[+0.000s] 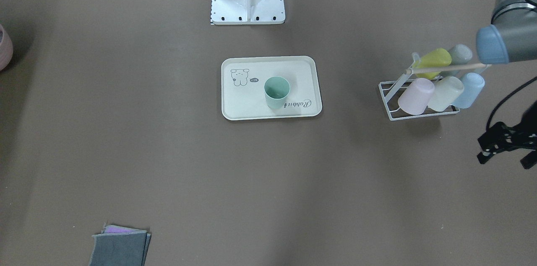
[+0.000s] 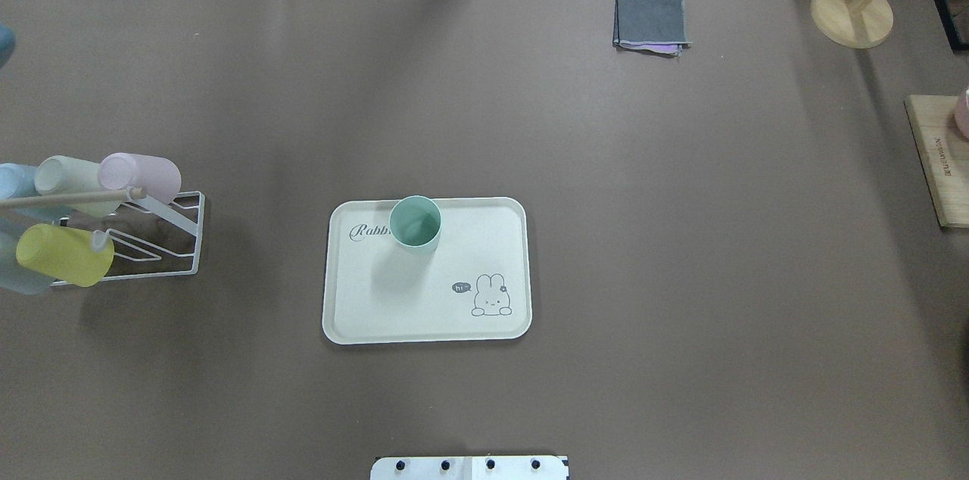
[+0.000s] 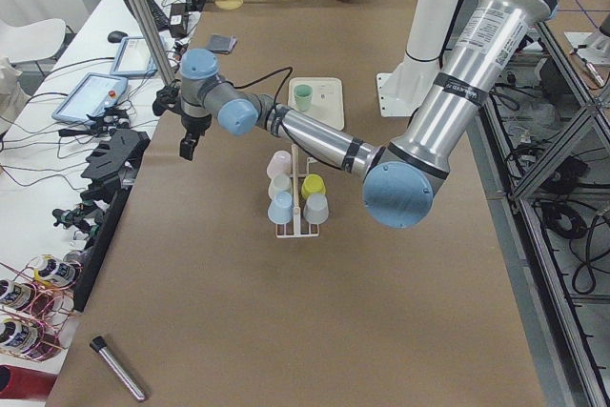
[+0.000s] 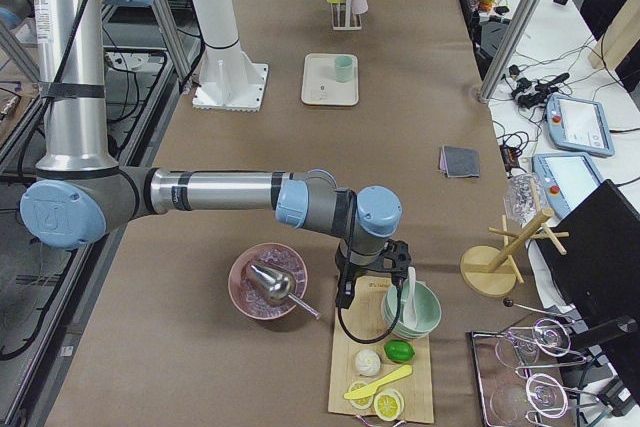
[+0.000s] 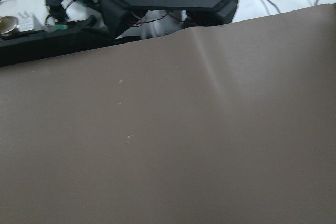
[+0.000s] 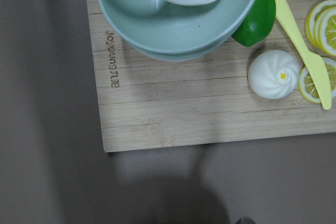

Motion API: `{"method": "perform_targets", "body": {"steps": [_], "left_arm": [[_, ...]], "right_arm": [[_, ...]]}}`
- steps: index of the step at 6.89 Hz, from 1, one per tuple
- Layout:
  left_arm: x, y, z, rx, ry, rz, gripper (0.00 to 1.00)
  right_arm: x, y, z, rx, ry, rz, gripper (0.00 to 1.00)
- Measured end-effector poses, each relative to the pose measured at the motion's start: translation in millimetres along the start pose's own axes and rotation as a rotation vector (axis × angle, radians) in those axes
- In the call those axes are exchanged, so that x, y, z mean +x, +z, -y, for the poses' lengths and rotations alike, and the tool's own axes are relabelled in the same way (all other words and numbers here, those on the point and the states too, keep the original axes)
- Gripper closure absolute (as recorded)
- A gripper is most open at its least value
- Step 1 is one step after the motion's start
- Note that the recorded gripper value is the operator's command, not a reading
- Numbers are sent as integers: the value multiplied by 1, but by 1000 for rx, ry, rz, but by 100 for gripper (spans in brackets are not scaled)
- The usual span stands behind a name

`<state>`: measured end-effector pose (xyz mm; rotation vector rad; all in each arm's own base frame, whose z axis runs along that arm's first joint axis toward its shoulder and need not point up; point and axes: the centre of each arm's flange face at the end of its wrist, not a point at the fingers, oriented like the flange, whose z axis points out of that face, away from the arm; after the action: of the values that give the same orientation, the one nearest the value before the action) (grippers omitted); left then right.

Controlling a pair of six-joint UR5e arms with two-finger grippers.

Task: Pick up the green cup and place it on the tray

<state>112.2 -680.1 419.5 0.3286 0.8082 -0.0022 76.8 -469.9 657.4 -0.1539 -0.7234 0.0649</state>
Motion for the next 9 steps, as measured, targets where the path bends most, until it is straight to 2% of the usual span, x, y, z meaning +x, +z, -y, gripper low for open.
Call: {"method": "perform_targets", "body": {"steps": [3,5,9], "left_arm": [[-96,-7,5,-121,-89,44,2],[-152,-14,-6,-170,-131,47,2],[-225,-9,-112,-231,-172,32,2]], "right_arm": [[1,1,-1,-2,0,0,0],[2,1,-2,-3,9,1,0],[3,1,-1,-9,22,4,0]]}}
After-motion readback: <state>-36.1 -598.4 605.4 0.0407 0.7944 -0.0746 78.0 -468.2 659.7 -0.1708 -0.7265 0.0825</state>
